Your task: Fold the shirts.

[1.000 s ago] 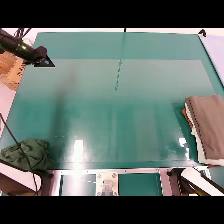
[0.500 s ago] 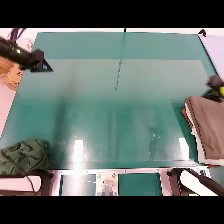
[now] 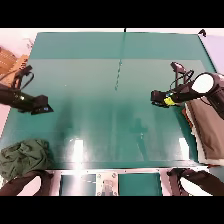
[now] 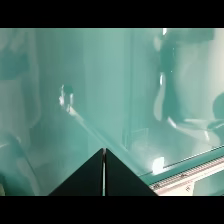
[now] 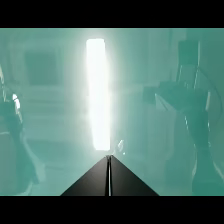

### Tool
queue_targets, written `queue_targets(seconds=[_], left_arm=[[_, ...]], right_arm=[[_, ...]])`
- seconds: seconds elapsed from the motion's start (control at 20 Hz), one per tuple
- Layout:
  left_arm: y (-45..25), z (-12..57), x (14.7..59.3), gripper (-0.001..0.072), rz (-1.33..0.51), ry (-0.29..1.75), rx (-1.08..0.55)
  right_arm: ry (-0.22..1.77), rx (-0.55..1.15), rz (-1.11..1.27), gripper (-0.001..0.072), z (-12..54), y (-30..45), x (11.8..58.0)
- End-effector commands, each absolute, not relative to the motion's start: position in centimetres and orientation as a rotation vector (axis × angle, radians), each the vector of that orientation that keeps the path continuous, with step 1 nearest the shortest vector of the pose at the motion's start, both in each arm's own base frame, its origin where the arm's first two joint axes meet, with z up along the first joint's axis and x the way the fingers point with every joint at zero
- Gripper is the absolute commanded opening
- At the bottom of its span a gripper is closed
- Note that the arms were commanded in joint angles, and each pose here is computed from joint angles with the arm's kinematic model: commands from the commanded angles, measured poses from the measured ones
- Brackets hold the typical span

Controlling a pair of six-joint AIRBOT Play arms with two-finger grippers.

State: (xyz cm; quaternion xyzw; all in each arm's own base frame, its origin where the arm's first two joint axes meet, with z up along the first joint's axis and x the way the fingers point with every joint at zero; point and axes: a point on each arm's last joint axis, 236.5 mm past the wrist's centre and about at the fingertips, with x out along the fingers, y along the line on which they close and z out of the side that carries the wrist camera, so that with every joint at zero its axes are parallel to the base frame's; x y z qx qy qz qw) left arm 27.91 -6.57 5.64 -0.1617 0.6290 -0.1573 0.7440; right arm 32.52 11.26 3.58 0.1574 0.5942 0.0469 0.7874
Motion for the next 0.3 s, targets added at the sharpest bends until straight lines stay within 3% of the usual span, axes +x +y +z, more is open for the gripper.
queue_targets(seconds=[0.0,0.25], left_arm=[[-6.3,4.6,26.9,0.0027,-0.319,1.384,-0.354],[-6.0,4.7,28.3,0.0028,-0.297,1.324,-0.354]], right_arm=[[1.305,0.318,0.127,0.0022,3.1,12.3,31.7],[1.305,0.319,0.127,0.0022,3.1,12.3,31.7]])
